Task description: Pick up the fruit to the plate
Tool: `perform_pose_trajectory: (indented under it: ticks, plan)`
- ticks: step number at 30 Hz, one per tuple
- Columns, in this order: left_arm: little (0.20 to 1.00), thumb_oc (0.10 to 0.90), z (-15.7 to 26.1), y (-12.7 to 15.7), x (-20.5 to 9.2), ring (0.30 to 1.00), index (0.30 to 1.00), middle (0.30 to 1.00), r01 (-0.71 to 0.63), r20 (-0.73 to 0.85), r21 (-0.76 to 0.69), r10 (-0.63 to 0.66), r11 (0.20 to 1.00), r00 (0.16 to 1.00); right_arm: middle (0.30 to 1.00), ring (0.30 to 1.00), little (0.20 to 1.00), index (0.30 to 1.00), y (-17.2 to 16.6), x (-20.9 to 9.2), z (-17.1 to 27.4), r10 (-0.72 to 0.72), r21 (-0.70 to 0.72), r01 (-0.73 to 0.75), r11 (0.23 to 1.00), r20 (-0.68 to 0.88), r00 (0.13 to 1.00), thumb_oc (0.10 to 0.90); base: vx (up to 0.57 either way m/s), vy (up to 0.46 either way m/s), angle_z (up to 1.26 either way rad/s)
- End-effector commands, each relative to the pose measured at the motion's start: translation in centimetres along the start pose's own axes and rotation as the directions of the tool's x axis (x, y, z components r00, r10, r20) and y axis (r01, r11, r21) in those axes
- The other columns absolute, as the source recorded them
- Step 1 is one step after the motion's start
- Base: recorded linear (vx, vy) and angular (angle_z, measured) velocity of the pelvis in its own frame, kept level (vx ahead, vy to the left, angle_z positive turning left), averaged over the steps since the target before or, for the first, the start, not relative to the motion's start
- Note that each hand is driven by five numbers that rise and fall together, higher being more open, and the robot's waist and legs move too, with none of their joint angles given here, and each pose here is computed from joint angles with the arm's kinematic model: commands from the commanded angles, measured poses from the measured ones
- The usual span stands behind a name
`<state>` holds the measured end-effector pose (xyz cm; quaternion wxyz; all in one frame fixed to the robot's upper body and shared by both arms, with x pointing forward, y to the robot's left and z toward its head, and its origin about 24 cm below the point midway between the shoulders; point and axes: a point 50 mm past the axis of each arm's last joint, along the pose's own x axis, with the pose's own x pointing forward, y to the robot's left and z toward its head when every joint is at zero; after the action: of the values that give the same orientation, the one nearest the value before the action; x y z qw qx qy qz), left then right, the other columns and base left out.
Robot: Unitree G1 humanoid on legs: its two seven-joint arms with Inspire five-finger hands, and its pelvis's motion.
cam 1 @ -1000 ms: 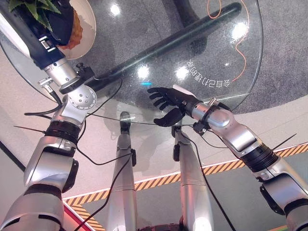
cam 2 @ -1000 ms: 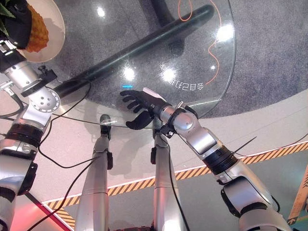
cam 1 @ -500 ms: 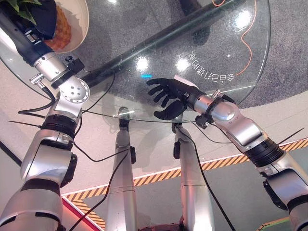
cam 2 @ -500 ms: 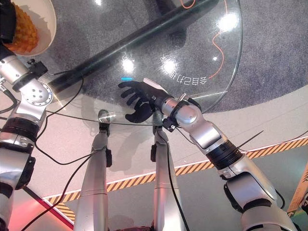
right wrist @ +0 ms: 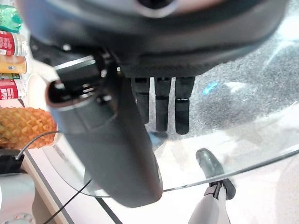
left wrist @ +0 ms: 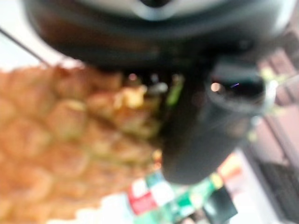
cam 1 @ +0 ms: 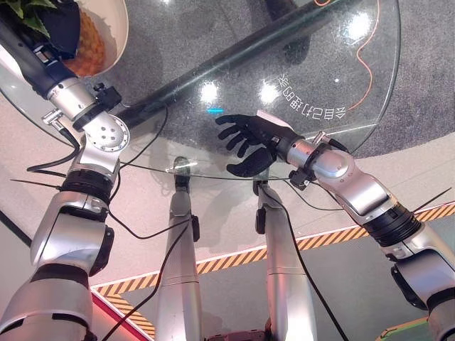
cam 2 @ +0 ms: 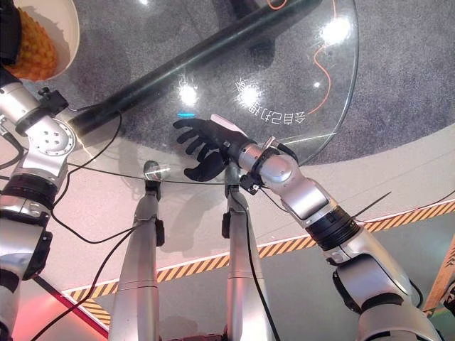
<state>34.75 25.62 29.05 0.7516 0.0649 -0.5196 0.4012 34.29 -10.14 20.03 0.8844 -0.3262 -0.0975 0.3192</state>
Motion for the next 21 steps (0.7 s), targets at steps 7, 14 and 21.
perform_pose_trajectory:
  ticks: [7, 14, 21]
  plan:
    - [0.518, 0.418, 3.26, 0.24, 3.61, 0.573, 0.573, 0.573, -0.094, 0.168, -0.128, 0.115, 0.987, 0.979, 0.9, 0.9, 0.9, 0.9, 2.89, -0.6, -1.9, 0.102, 0.045, -0.1, 0.994, -0.047, 0.994, 0.8, 0.0, 0.0, 0.0]
    - [0.9, 0.8, 3.27, -0.16, 3.15, 0.9, 0.9, 0.9, -0.073, 0.165, -0.12, 0.092, 0.99, 0.982, 0.9, 0.9, 0.9, 0.9, 2.97, -0.5, -1.84, 0.107, 0.044, -0.105, 0.994, -0.057, 0.993, 0.8, 0.0, 0.0, 0.0]
    - [0.9, 0.8, 3.01, -0.02, 2.69, 0.9, 0.9, 0.9, -0.07, 0.155, -0.118, 0.088, 0.991, 0.984, 0.9, 0.9, 0.9, 0.9, 2.87, -0.64, -2.13, 0.107, 0.05, -0.104, 0.993, -0.066, 0.992, 0.8, 0.0, 0.0, 0.0]
